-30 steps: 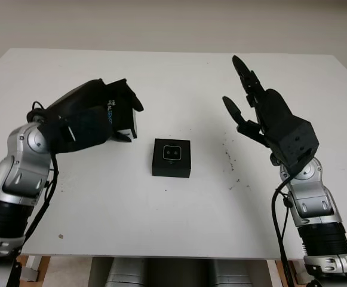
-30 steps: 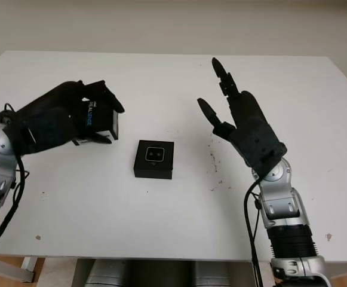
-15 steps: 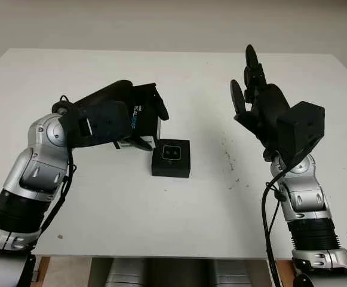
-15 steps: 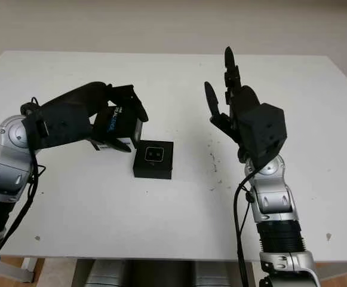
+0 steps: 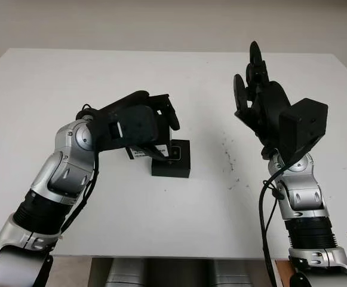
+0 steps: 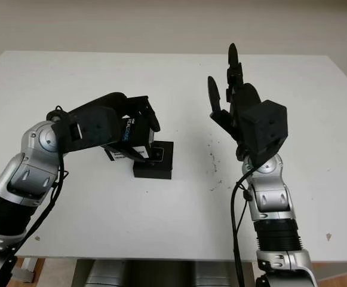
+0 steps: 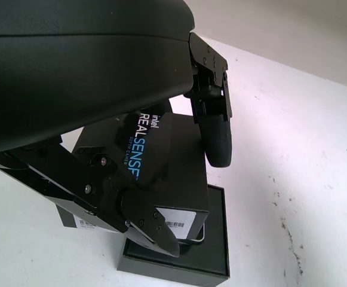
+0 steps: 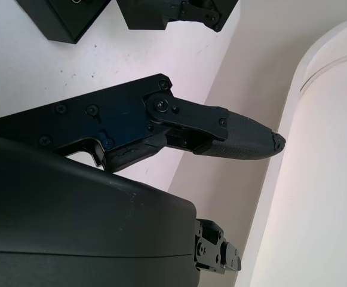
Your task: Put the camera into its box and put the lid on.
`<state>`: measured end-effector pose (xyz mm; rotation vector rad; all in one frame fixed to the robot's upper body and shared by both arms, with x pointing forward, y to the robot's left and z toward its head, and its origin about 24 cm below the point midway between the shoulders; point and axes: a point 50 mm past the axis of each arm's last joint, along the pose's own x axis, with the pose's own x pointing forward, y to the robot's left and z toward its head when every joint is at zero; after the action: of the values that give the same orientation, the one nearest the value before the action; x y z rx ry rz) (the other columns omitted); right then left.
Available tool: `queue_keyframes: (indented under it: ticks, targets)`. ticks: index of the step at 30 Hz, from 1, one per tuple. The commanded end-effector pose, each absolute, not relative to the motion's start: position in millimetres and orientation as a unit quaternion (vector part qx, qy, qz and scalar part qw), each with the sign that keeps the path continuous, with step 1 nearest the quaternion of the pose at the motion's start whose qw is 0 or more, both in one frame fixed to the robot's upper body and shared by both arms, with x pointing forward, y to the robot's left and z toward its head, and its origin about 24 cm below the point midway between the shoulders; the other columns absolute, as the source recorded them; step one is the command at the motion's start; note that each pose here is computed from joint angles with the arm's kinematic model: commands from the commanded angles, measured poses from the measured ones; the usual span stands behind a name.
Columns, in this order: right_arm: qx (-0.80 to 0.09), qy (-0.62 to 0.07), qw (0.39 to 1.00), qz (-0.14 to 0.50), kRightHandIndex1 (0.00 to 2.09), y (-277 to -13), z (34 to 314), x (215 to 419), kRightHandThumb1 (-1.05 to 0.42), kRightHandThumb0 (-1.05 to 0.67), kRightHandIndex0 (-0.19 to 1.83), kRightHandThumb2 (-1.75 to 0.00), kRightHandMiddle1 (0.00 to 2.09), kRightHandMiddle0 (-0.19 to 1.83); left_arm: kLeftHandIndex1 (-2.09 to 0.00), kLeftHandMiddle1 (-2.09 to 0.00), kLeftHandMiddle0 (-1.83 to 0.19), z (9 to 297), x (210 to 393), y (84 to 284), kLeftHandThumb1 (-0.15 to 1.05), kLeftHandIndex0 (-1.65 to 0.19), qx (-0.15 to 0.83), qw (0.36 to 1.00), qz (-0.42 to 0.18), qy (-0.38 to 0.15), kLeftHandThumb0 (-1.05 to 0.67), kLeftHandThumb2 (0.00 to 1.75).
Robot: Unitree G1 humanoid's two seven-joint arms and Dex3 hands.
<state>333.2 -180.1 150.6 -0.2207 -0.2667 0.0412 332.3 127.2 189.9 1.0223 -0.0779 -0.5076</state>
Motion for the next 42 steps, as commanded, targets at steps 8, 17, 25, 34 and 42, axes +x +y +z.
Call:
queue_keyframes:
  ticks: [8, 17, 25, 34, 42]
  targets:
    - [-0.116, -0.153, 0.981, 0.014, 0.00, -176, 157, 334, -1.05, -0.78, -0.19, -0.61, 0.00, -0.19, -1.41, -1.45, -0.45, 192, 333.6, 115.9, 0.98, -0.30, 0.511, 0.820, -0.245, -0.076, -0.09, 0.05]
    - [-0.120, -0.147, 0.982, 0.005, 0.00, -176, 156, 332, -1.05, -0.79, -0.19, -0.59, 0.01, -0.19, -1.45, -1.54, -0.49, 186, 332.2, 108.3, 0.98, -0.32, 0.510, 0.816, -0.255, -0.095, -0.08, 0.05]
    - [-0.125, -0.153, 0.980, 0.006, 0.00, -176, 155, 331, -1.05, -0.78, -0.19, -0.60, 0.00, -0.19, -1.49, -1.58, -0.44, 185, 331.0, 100.7, 0.98, -0.30, 0.505, 0.817, -0.263, -0.090, -0.06, 0.05]
    - [-0.118, -0.152, 0.981, 0.002, 0.00, -176, 154, 330, -1.05, -0.78, -0.19, -0.60, 0.00, -0.19, -1.52, -1.56, -0.45, 186, 327.7, 94.9, 0.96, -0.31, 0.509, 0.814, -0.265, -0.088, -0.06, 0.05]
    - [-0.105, -0.146, 0.984, 0.008, 0.00, -172, 153, 331, -1.05, -0.79, -0.19, -0.58, 0.00, -0.19, -1.49, -1.62, -0.46, 187, 323.2, 88.2, 0.96, -0.29, 0.516, 0.811, -0.267, -0.074, -0.07, 0.05]
